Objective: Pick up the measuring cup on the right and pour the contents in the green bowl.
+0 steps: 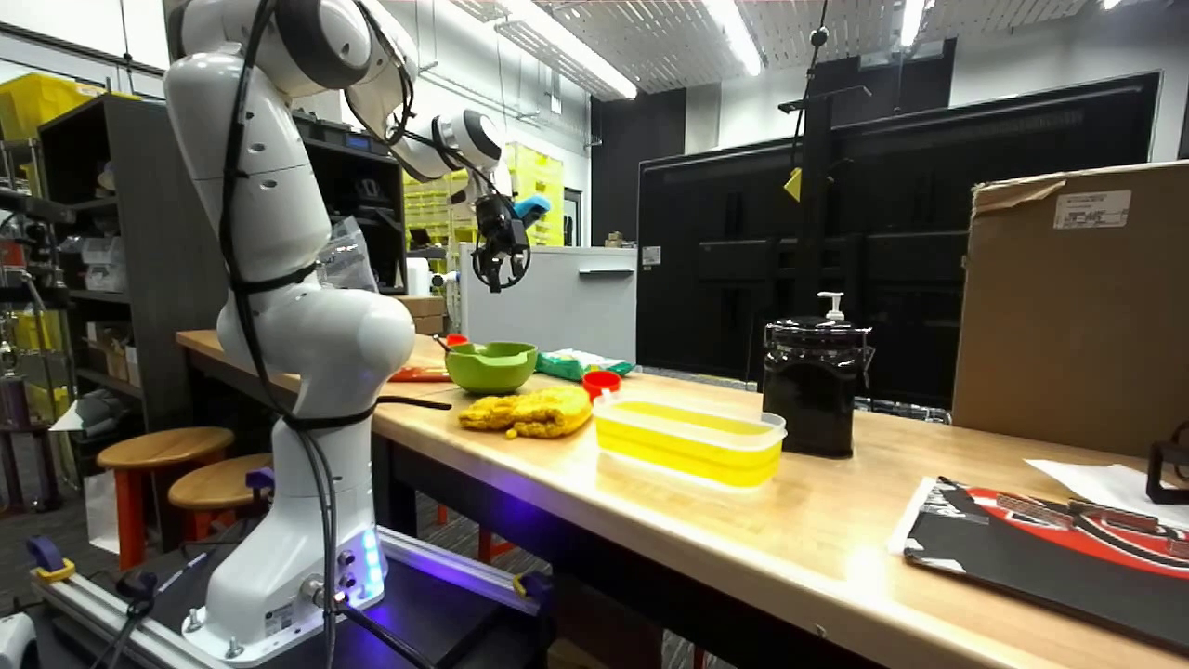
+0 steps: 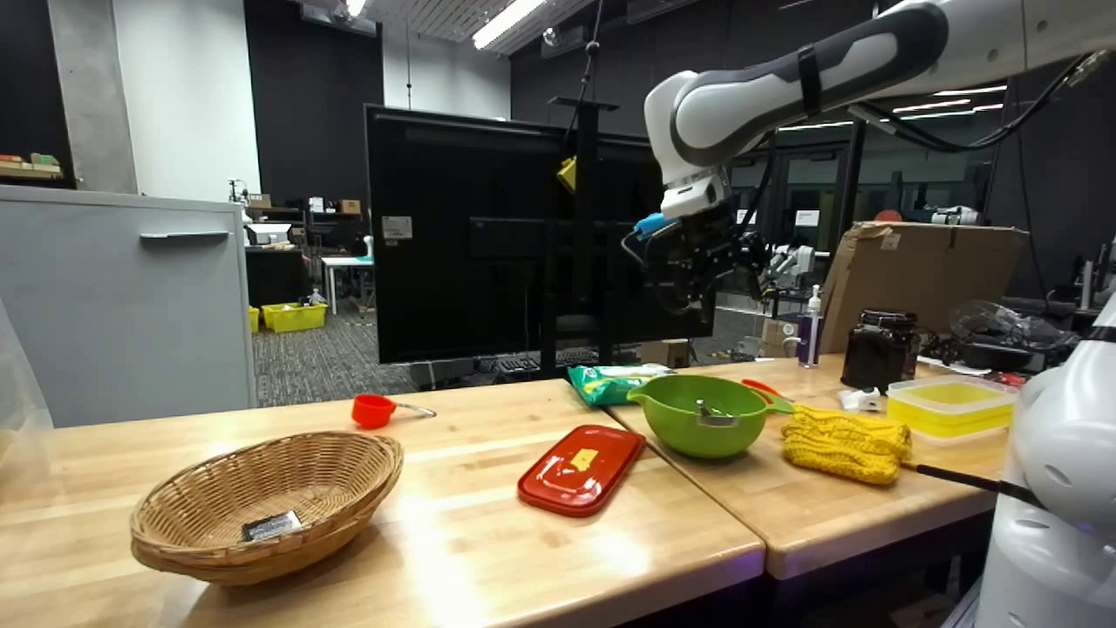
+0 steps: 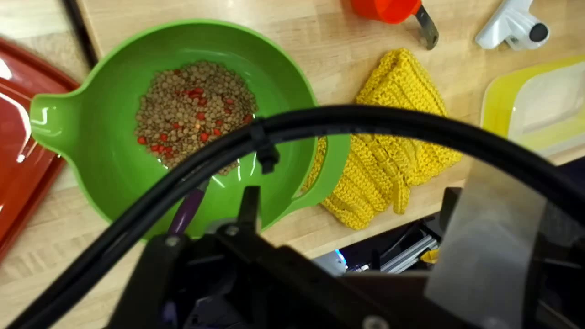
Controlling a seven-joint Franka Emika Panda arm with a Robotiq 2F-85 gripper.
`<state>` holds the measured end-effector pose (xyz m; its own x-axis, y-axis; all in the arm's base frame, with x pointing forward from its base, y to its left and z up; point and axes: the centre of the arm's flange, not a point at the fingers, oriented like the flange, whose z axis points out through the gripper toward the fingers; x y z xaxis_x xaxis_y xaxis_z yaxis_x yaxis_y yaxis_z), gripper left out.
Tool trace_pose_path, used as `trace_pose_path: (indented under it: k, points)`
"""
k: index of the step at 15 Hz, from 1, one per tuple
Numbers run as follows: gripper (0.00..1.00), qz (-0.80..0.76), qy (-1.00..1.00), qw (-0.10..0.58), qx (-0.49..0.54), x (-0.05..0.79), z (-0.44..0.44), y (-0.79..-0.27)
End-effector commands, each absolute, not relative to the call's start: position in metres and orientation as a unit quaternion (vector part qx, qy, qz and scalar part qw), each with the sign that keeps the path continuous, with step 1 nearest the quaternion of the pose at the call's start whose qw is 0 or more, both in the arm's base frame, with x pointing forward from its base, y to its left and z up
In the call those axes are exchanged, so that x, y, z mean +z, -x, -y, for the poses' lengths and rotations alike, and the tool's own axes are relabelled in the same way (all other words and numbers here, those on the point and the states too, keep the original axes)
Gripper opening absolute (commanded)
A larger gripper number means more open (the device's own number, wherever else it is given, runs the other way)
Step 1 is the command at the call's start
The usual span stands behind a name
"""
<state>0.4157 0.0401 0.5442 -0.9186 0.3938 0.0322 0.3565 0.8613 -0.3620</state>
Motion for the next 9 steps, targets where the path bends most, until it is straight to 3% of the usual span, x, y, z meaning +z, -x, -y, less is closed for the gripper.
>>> trace_pose_path:
  k: [1, 9]
  points:
    - [1.0, 0.984, 0.107, 0.036, 0.138, 0.546, -0.05, -0.395]
    - [1.0, 0.988, 0.06, 0.056, 0.132, 0.532, -0.114, -0.389]
